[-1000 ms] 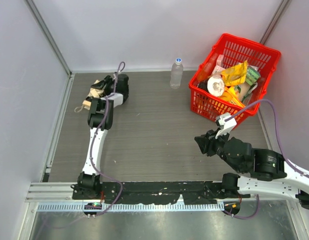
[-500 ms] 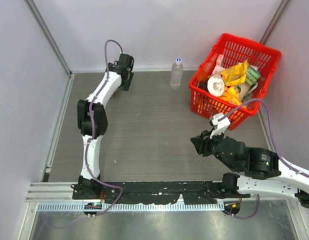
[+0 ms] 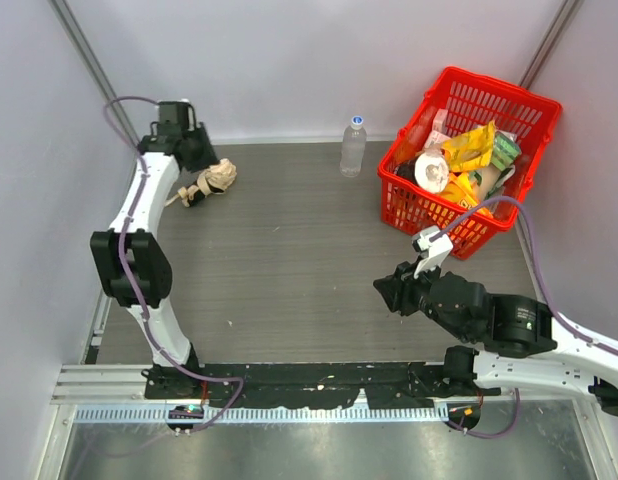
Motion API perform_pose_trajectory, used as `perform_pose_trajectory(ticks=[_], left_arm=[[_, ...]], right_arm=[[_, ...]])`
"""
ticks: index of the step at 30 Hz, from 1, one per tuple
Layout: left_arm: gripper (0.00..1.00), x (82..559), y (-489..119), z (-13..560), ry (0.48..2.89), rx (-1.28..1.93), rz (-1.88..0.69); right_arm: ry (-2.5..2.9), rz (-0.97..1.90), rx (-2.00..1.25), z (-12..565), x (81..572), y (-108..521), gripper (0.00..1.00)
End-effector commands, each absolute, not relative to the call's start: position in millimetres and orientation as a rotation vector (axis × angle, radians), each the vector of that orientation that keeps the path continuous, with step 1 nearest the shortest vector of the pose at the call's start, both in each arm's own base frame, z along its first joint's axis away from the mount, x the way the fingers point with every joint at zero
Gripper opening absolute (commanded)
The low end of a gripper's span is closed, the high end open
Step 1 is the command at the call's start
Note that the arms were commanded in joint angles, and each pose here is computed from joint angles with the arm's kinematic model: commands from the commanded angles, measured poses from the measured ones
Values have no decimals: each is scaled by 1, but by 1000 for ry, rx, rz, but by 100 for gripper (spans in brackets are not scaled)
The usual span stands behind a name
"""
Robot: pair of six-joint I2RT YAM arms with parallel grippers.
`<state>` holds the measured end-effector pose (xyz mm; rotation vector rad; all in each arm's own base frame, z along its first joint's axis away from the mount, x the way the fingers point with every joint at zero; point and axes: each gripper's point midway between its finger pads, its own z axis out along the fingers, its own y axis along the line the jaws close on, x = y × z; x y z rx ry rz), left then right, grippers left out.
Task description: Put away the umbrella
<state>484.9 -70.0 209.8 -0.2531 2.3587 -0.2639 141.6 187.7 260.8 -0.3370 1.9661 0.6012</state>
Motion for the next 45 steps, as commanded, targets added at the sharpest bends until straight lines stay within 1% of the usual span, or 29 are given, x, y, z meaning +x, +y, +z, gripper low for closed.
perform_pose_trajectory(ticks=[1, 2, 3, 5, 9, 13, 17, 27, 31, 32, 36, 40, 42, 45], left_arm=[[25, 542, -18, 229, 2100, -641, -399], [16, 551, -8, 224, 2084, -696, -389], [13, 559, 1, 218, 2073, -746, -392], [9, 578, 12, 203, 2062, -799, -364], [7, 607, 16, 166, 2081, -844, -360], [4, 620, 8, 130, 2118, -861, -407], [3, 605, -6, 105, 2173, -856, -425], [4, 529, -26, 87, 2117, -871, -416], [9, 513, -26, 96, 2106, -851, -416], [13, 511, -25, 102, 2098, -837, -415], [28, 512, -25, 139, 2061, -780, -425], [50, 504, -37, 198, 2001, -690, -513], [59, 491, -49, 227, 1981, -629, -590], [68, 459, -79, 271, 1936, -525, -806]], right_arm=[[1937, 695, -272, 279, 140, 192, 35], [1938, 694, -264, 278, 140, 191, 35], [1938, 697, -257, 278, 140, 190, 35], [1937, 704, -243, 277, 140, 189, 35], [1947, 702, -219, 273, 140, 186, 35], [1950, 704, -216, 277, 139, 185, 35], [1955, 685, -218, 276, 141, 185, 35], [1977, 713, -267, 265, 138, 205, 35], [1983, 726, -277, 261, 136, 208, 35], [1984, 728, -279, 260, 136, 208, 35], [2005, 695, -284, 249, 138, 209, 35], [2026, 620, -263, 241, 144, 204, 35], [2022, 582, -235, 241, 148, 198, 35], [1993, 540, -179, 250, 154, 186, 35]])
